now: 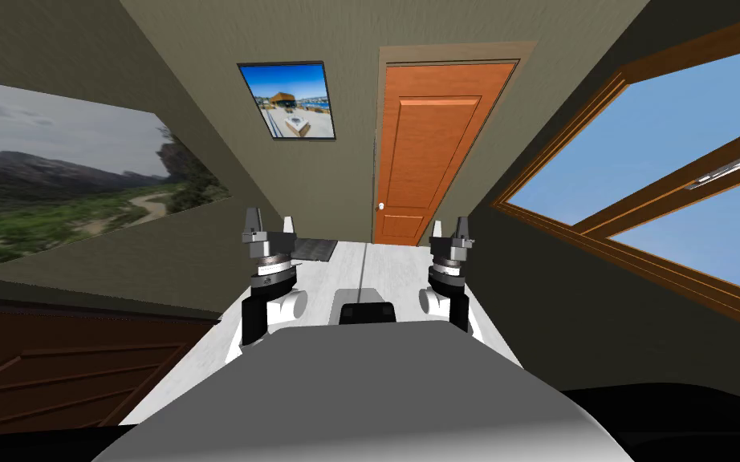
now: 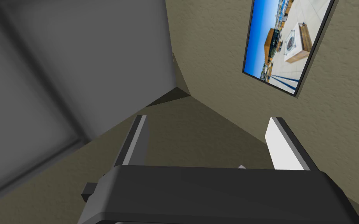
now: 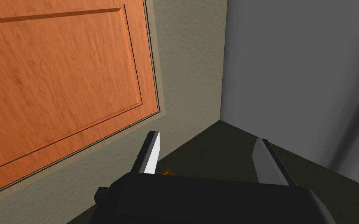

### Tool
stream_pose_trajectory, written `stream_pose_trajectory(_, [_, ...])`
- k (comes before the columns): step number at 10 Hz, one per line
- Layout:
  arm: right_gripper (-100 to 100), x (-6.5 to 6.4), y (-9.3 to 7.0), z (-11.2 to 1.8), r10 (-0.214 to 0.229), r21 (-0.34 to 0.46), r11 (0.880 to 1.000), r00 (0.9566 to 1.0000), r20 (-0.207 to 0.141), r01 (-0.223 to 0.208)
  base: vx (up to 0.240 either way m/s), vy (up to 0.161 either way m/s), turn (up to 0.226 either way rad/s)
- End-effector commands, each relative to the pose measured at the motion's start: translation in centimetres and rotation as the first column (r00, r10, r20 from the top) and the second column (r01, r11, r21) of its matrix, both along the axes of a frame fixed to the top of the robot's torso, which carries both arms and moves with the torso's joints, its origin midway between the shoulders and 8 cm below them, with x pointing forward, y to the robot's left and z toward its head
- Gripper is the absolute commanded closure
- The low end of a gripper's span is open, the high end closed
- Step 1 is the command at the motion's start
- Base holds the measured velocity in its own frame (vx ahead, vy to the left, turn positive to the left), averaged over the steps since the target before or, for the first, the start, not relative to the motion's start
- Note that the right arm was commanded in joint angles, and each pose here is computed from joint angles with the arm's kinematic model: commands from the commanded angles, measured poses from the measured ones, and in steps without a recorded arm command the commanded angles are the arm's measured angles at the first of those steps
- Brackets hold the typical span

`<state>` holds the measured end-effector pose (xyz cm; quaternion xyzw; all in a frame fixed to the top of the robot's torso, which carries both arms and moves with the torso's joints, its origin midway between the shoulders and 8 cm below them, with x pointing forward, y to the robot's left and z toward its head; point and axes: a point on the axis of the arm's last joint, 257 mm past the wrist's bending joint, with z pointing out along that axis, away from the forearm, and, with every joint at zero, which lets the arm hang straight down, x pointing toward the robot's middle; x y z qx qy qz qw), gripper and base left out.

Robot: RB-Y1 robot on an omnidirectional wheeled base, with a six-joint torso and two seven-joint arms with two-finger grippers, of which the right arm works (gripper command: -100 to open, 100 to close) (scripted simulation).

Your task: Pull the door open

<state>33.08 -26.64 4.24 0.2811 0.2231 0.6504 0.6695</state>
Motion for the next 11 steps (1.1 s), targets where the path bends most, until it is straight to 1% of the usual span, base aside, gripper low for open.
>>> stream_pose_trajectory(1, [-100, 0.7, 0.1, -1.1, -0.025, -0.049, 0.999, 0.9994, -0.025, 0.024, 0.049, -0.051, -0.012])
stream_pose_trajectory(2, [-100, 0.7, 0.1, -1.1, -0.025, -0.049, 0.999, 0.9994, -0.025, 0.024, 0.163, 0.033, -0.034])
stream_pose_trajectory(4, [-100, 1.4, 0.1, -2.3, -0.055, -0.102, 0.994, 0.9972, -0.05, 0.05, 0.172, 0.05, -0.022])
stream_pose_trajectory(5, [-100, 1.7, 0.1, -3.0, -0.073, -0.132, 0.989, 0.9954, -0.063, 0.064, 0.168, 0.06, -0.024])
stream_pose_trajectory(7, [-100, 2.5, 0.1, -4.4, -0.109, -0.191, 0.977, 0.9903, -0.086, 0.091, 0.18, 0.058, -0.03])
stream_pose_trajectory(8, [-100, 2.7, 0.0, -4.8, -0.12, -0.209, 0.973, 0.9884, -0.093, 0.099, 0.177, 0.034, -0.019])
stream_pose_trajectory(10, [-100, 3.5, -0.1, -6.6, -0.167, -0.28, 0.951, 0.9791, -0.116, 0.128, 0.161, 0.049, -0.032])
stream_pose_trajectory(11, [-100, 3.7, -0.2, -7.0, -0.178, -0.298, 0.945, 0.9765, -0.122, 0.135, 0.142, 0.026, -0.029])
